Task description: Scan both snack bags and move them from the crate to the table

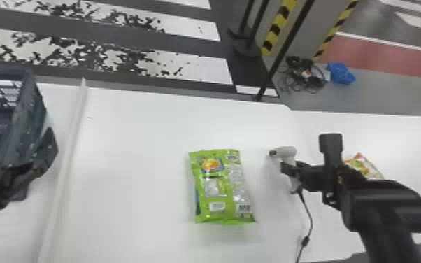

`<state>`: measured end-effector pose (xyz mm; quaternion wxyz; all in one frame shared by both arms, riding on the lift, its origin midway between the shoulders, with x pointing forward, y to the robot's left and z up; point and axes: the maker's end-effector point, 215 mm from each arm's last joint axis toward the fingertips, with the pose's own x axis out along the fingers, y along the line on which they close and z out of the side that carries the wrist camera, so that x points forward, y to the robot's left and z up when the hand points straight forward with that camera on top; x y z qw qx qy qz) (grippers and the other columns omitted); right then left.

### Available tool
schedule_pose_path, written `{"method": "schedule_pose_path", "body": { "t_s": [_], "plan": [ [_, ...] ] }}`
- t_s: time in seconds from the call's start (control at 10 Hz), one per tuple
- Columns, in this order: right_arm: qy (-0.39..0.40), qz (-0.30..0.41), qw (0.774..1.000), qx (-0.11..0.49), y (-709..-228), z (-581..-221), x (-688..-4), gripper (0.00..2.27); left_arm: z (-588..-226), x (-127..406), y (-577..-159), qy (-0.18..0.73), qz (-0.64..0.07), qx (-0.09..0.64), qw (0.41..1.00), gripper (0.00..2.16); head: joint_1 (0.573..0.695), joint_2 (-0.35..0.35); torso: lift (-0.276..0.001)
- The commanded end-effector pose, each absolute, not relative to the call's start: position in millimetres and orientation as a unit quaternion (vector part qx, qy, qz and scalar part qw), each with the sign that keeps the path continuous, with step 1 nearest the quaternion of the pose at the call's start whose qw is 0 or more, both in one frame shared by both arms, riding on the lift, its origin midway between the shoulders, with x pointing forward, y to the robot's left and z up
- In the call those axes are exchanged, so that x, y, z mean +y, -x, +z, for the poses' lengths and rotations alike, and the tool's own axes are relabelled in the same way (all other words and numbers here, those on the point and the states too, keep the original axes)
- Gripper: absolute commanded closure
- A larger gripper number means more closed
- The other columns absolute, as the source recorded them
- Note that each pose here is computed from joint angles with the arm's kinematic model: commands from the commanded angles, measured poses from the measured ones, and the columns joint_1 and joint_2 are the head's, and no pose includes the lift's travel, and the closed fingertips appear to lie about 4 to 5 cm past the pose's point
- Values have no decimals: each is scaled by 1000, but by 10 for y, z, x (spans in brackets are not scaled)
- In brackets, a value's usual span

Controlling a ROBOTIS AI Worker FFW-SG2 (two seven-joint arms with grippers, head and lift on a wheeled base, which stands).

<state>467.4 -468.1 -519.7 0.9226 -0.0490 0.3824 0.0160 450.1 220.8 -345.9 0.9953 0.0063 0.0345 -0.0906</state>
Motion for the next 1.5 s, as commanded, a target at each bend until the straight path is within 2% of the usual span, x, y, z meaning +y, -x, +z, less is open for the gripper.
{"method": "schedule_pose_path", "body": {
  "t_s": [0.0, 0.1, 0.3, 0.4, 0.5, 0.8, 1.0, 1.4],
  "plan": [
    [54, 14, 923, 381, -4677, -5247, -4688, 1582, -3448, 2205, -4493, -7, -91, 34, 995, 87, 695, -293, -88],
    [52, 14, 922, 383, -4659, -5283, -4689, 1396, -3452, 2202, -4478, -6, -92, 35, 995, 87, 695, -294, -88],
    [52, 14, 922, 384, -4651, -5290, -4689, 718, -3439, 2196, -4466, -6, -92, 34, 995, 87, 695, -296, -88],
    [52, 14, 921, 385, -4643, -5297, -4686, 478, -3438, 2193, -4462, -6, -92, 34, 995, 87, 695, -297, -88],
    [50, 13, 923, 382, -4619, -5275, -4700, 147, -3426, 2189, -4453, -6, -92, 33, 995, 87, 695, -297, -88],
    [26, 22, 935, 352, -4392, -4882, -4650, 107, -3419, 2200, -4442, -5, -91, 33, 995, 87, 695, -305, -88],
    [-40, 66, 930, 358, -4092, -4722, -4367, 127, -3422, 2191, -4446, -4, -91, 33, 995, 87, 695, -300, -88],
    [-215, 174, 857, 436, -3465, -4716, -3551, 144, -3431, 2199, -4445, -8, -93, 34, 995, 87, 695, -236, -88]
  ]
}}
